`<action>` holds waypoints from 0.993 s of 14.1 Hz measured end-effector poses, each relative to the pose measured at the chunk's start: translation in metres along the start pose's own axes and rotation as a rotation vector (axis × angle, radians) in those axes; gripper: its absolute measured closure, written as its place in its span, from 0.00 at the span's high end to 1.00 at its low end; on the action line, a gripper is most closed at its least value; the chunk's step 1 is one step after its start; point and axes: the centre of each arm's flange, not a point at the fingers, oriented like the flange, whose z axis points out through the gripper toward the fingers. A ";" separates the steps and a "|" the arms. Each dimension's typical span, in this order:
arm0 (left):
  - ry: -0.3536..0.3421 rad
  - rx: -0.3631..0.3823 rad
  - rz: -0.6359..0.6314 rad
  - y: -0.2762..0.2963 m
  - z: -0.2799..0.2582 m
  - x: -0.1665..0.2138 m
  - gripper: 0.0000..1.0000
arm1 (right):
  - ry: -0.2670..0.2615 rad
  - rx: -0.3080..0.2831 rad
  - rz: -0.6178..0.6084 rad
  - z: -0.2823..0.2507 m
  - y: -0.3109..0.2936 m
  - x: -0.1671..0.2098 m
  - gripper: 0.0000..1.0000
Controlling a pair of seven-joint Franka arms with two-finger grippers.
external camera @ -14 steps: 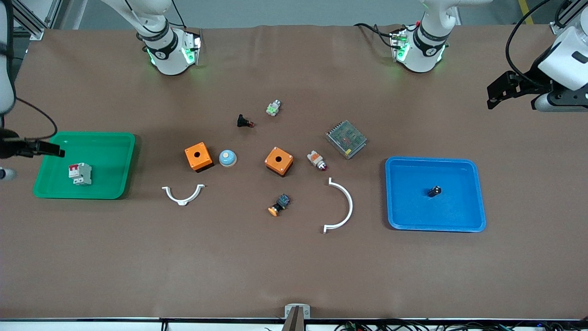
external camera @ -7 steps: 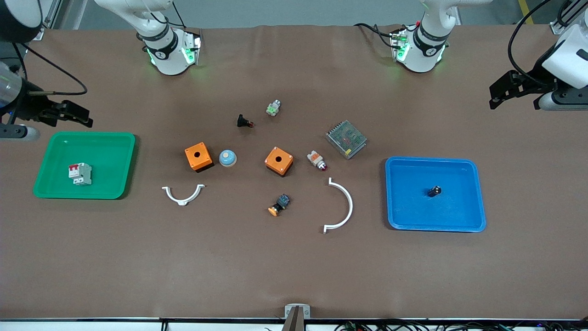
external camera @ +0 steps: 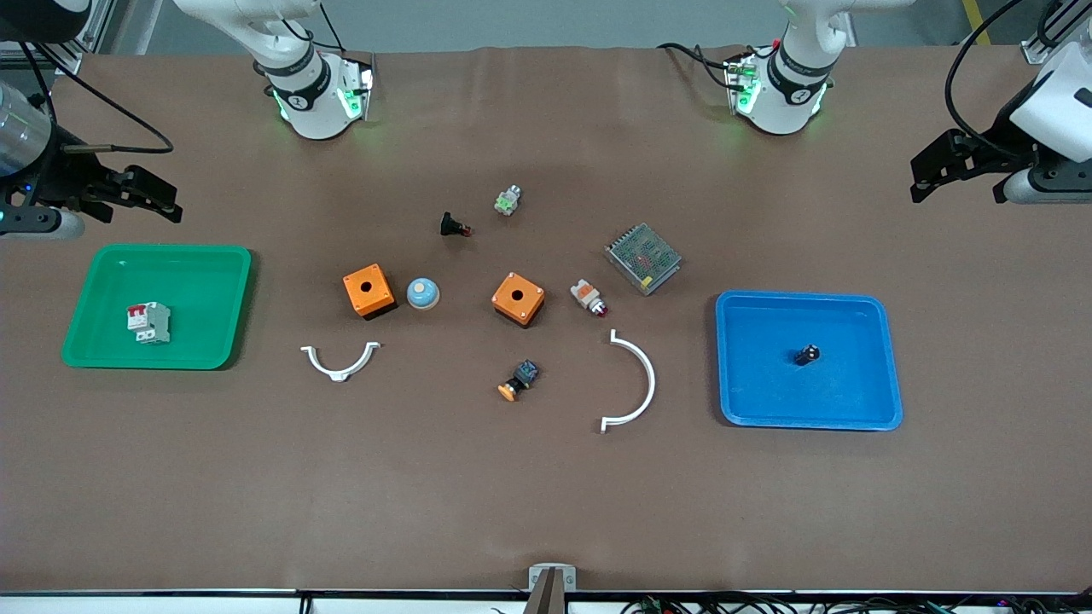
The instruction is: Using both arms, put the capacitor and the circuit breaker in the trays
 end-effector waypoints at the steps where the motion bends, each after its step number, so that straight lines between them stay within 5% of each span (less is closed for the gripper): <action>1: 0.000 0.000 0.000 0.000 0.000 0.000 1.00 | 0.000 0.000 -0.004 0.000 -0.002 0.000 1.00; 14: 0.000 0.000 0.001 0.001 0.000 0.000 1.00 | 0.001 0.000 -0.004 0.003 -0.002 0.001 1.00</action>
